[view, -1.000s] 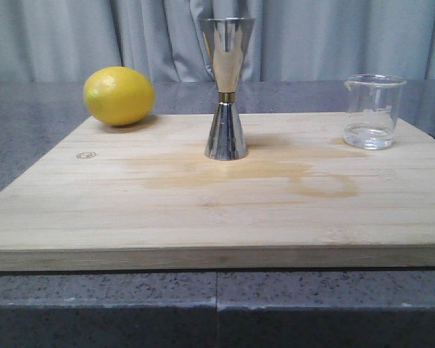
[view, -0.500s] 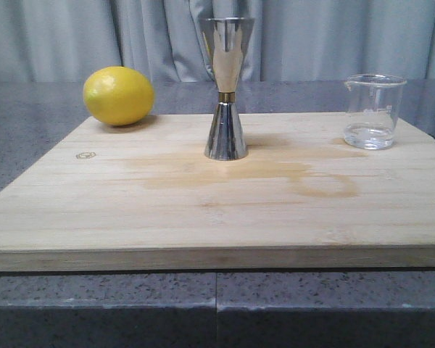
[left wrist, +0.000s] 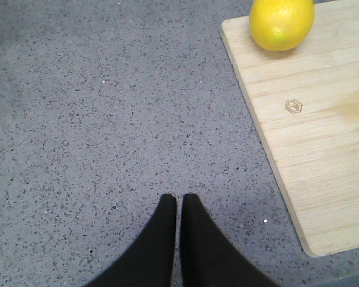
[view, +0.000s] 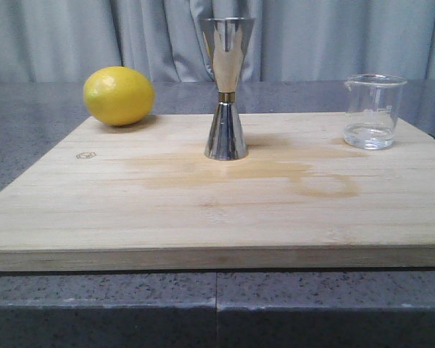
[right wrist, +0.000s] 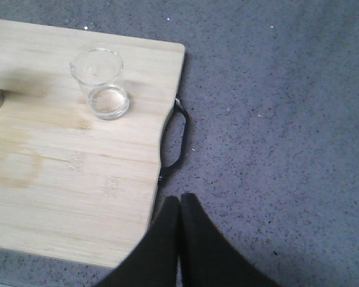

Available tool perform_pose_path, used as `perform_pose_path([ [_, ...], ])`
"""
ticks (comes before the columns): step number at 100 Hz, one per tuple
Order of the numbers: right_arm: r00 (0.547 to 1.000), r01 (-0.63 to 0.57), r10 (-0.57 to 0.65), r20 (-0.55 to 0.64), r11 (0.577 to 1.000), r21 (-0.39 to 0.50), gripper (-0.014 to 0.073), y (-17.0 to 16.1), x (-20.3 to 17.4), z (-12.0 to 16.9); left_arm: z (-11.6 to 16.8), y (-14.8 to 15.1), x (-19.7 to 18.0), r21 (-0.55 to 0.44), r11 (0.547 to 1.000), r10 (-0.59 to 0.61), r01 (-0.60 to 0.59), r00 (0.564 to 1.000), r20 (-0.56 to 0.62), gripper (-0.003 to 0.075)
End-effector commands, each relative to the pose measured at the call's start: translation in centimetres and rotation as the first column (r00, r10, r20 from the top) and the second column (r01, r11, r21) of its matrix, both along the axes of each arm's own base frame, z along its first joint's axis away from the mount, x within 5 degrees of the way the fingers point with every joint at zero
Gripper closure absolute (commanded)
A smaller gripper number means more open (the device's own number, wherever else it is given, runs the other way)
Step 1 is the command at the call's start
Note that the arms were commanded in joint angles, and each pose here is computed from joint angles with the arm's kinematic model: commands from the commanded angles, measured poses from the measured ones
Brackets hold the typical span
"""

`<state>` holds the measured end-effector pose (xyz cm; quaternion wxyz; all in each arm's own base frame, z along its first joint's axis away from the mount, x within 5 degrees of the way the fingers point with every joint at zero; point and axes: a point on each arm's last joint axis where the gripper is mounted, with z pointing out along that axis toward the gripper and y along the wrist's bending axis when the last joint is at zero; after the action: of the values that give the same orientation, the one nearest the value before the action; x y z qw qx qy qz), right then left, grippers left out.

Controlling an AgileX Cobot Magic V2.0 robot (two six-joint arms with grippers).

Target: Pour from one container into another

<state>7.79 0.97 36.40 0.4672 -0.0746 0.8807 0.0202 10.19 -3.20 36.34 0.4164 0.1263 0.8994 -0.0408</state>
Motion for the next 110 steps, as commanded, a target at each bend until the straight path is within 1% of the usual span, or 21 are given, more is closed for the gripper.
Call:
perform_pose_path([
  [1, 0.996, 0.014, -0.014, 0.093, 1.0, 0.001, 0.0666, -0.1, 0.2, 1.2, 1.2, -0.1, 0.2, -0.037, 0.999, 0.001, 0.002, 0.997, 0.083, 0.0739],
  [40, 0.996, 0.014, -0.014, 0.093, 1.0, 0.001, 0.0666, -0.1, 0.2, 1.2, 1.2, -0.1, 0.2, -0.041, 0.999, 0.001, 0.003, 0.997, 0.082, 0.0739],
  [52, 0.996, 0.014, -0.014, 0.093, 1.0, 0.001, 0.0666, -0.1, 0.2, 1.2, 0.7, 0.3, -0.6, -0.068, 0.998, 0.0, 0.008, 0.994, 0.111, 0.0739],
  [57, 0.996, 0.014, -0.014, 0.093, 1.0, 0.001, 0.0666, -0.1, 0.2, 1.2, 0.3, 0.5, -0.9, -0.061, 0.998, -0.021, 0.031, 0.986, 0.164, 0.0738],
  [59, 0.996, 0.014, -0.014, 0.093, 1.0, 0.001, 0.0666, -0.1, 0.2, 1.2, 0.1, 0.6, -1.2, -0.071, 0.997, -0.025, 0.041, 0.977, 0.211, 0.0739],
  [61, 0.996, 0.014, -0.014, 0.093, 1.0, 0.001, 0.0666, -0.1, 0.2, 1.2, -0.3, 0.7, -1.2, -0.074, 0.997, -0.016, 0.034, 0.974, 0.224, 0.0739],
  [64, 0.996, 0.014, -0.014, 0.093, 1.0, 0.001, 0.0666, -0.1, 0.2, 1.2, -0.8, 0.9, -1.4, -0.06, 0.998, -0.017, 0.035, 0.962, 0.271, 0.0738],
  [68, 0.996, 0.014, -0.014, 0.093, 1.0, 0.001, 0.0666, -0.1, 0.2, 1.2, -1.5, 1.2, -1.9, -0.083, 0.997, 0.019, 0.011, 0.938, 0.345, 0.0739],
  [71, 0.996, 0.014, -0.014, 0.093, 1.0, 0.001, 0.0666, -0.1, 0.2, 1.2, -2.4, 1.4, -2.0, -0.091, 0.996, 0.043, -0.011, 0.931, 0.362, 0.0738],
  [77, 0.996, 0.014, -0.014, 0.093, 1.0, 0.001, 0.0666, -0.1, 0.2, 1.2, -3.8, 1.9, -2.7, -0.119, 0.992, 0.09, -0.041, 0.888, 0.452, 0.0738],
  [78, 0.996, 0.014, -0.014, 0.093, 1.0, 0.001, 0.0666, -0.1, 0.2, 1.2, -4.5, 1.9, -2.6, -0.118, 0.992, 0.098, -0.049, 0.888, 0.449, 0.0738],
  [79, 0.996, 0.014, -0.014, 0.093, 1.0, 0.001, 0.0666, -0.1, 0.2, 1.2, -4.8, 2.0, -2.9, -0.124, 0.991, 0.108, -0.055, 0.873, 0.475, 0.0738],
  [81, 0.996, 0.014, -0.014, 0.093, 1.0, 0.001, 0.0666, -0.1, 0.2, 1.2, -5.6, 2.1, -3.0, -0.13, 0.989, 0.12, -0.063, 0.862, 0.492, 0.0739],
  [82, 0.996, 0.014, -0.014, 0.093, 1.0, 0.001, 0.0666, -0.1, 0.2, 1.2, -5.6, 2.2, -3.2, -0.136, 0.989, 0.126, -0.064, 0.846, 0.518, 0.0739],
  [85, 0.996, 0.014, -0.014, 0.093, 1.0, 0.001, 0.0666, -0.1, 0.2, 1.2, -6.7, 2.3, -3.3, -0.14, 0.987, 0.139, -0.075, 0.836, 0.53, 0.0739],
  [89, 0.996, 0.014, -0.014, 0.093, 1.0, 0.001, 0.0666, -0.1, 0.2, 1.2, -7.8, 2.5, -3.8, -0.157, 0.984, 0.161, -0.083, 0.796, 0.583, 0.0739],
  [90, 0.996, 0.014, -0.014, 0.093, 1.0, 0.001, 0.0666, -0.1, 0.2, 1.2, -8.4, 2.5, -3.8, -0.158, 0.983, 0.165, -0.088, 0.797, 0.58, 0.0739],
  [94, 0.996, 0.014, -0.014, 0.093, 1.0, 0.001, 0.0666, -0.1, 0.2, 1.2, -9.3, 2.6, -4.2, -0.171, 0.981, 0.178, -0.091, 0.769, 0.614, 0.0739],
  [95, 0.996, 0.014, -0.014, 0.093, 1.0, 0.001, 0.0666, -0.1, 0.2, 1.2, -9.8, 2.6, -4.2, -0.171, 0.981, 0.181, -0.095, 0.77, 0.612, 0.0739],
  [96, 0.996, 0.014, -0.014, 0.093, 1.0, 0.001, 0.0666, -0.1, 0.2, 1.2, -9.8, 2.7, -4.3, -0.174, 0.98, 0.184, -0.095, 0.757, 0.627, 0.0739],
  [110, 0.996, 0.014, -0.014, 0.093, 1.0, 0.001, 0.0666, -0.1, 0.2, 1.2, -12.7, 2.8, -4.8, -0.189, 0.978, 0.198, -0.091, 0.701, 0.685, 0.0739],
])
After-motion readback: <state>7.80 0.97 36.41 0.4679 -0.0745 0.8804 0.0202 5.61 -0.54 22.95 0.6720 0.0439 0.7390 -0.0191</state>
